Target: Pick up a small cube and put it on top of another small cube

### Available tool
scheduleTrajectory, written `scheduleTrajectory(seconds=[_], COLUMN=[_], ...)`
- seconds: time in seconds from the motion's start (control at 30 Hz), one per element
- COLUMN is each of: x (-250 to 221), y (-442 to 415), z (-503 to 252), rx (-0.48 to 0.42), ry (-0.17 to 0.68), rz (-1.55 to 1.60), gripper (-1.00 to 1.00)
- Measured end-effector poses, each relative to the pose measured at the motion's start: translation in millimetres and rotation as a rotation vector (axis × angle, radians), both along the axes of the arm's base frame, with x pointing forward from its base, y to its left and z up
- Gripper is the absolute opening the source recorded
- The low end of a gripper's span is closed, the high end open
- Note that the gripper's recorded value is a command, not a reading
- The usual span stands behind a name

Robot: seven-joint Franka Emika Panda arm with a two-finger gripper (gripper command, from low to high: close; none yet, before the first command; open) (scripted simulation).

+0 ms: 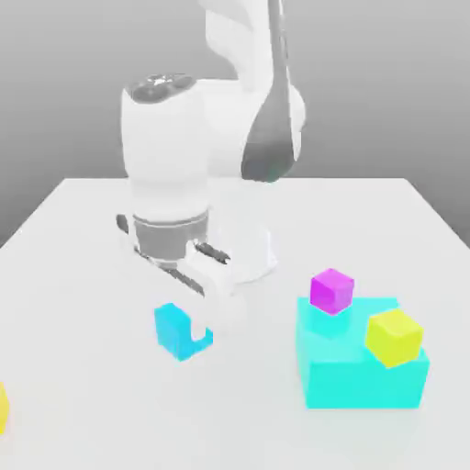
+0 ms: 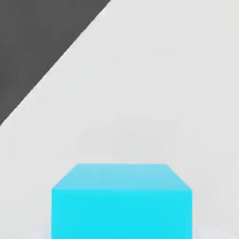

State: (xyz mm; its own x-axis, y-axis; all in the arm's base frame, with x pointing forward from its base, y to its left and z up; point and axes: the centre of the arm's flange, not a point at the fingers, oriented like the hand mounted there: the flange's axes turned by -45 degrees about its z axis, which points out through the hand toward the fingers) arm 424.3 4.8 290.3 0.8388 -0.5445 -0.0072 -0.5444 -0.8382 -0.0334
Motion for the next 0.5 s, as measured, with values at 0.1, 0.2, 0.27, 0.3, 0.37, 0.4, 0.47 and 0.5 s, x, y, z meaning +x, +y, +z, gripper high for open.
scheduleTrajectory(seconds=[0.1, 0.2, 0.27, 0.3, 0.37, 0.4, 0.47, 0.5], x=[-3.5, -21.8, -37.7, -41.1, -44.4, -45.8, -45.8, -45.8], y=[74.4, 149.3, 192.6, 201.9, 209.0, 210.6, 210.6, 210.6], z=[17.9, 35.1, 34.6, 25.3, 0.6, -10.0, -10.0, -10.0], rx=[-0.007, -0.017, -0.029, -0.033, -0.035, -0.035, -0.035, -0.035], ry=[-0.001, -0.002, -0.001, 0.000, 0.000, -0.001, -0.001, -0.001], rz=[0.256, 0.517, 0.672, 0.706, 0.732, 0.738, 0.738, 0.738], gripper=[-1.00, -1.00, -1.00, -1.00, -1.00, 1.00, 1.00, 1.00])
